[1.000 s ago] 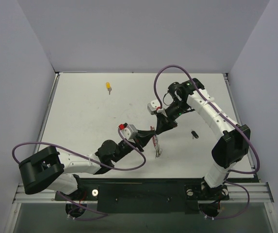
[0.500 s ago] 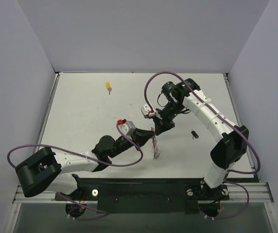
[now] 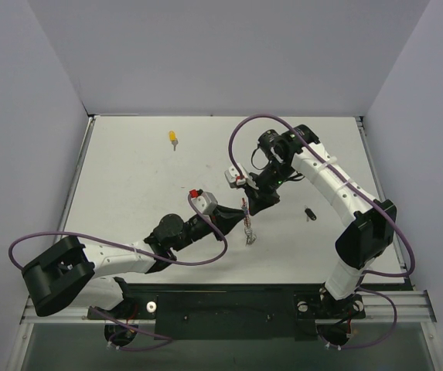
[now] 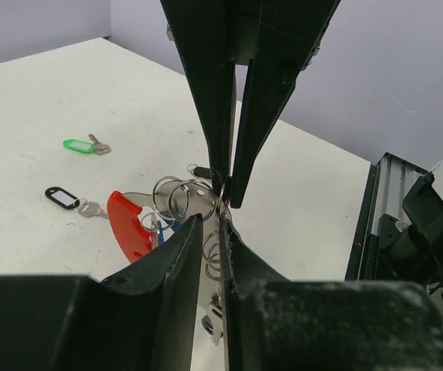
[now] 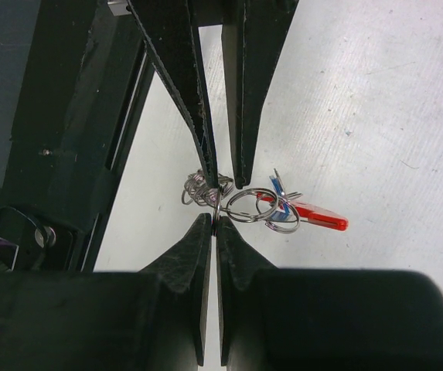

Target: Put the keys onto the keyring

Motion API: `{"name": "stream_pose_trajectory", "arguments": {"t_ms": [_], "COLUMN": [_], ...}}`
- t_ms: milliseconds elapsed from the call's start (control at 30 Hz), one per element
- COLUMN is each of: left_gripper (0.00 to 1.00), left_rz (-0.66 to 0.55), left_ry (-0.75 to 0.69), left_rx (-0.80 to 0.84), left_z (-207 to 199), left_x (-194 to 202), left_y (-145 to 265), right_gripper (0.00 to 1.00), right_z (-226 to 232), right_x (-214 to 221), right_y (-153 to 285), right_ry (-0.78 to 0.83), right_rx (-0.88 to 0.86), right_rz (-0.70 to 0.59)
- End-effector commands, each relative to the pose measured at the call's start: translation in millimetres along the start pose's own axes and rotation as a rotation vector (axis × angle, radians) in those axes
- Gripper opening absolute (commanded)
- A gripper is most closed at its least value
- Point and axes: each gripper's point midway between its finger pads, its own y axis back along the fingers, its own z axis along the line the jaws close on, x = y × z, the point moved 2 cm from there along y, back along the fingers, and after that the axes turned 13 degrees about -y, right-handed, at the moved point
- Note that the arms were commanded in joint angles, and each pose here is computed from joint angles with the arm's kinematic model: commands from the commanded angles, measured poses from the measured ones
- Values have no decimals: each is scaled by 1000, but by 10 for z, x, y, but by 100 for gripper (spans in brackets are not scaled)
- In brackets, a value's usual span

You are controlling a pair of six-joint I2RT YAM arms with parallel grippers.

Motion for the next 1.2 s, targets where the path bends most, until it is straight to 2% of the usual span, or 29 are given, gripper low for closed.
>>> {"name": "stream_pose_trajectory", "arguments": {"t_ms": [0, 400, 1167], "left_gripper": [25, 28, 26], "left_rz": [-58, -121, -147], "left_ry": [0, 31, 46], "left_rx": [-28, 0, 52], "left_z": [68, 16, -63], "left_x": [-195, -317, -316], "left_y": [-25, -61, -159], "right_gripper": [0, 0, 0], "right_z": [451, 444, 458], "right_x": [107, 96, 90], "right_y": [39, 31, 8], "right_ry": [-143, -137, -141], "right_rx": [-142, -141, -153], "right_rz": [46, 44, 41]}}
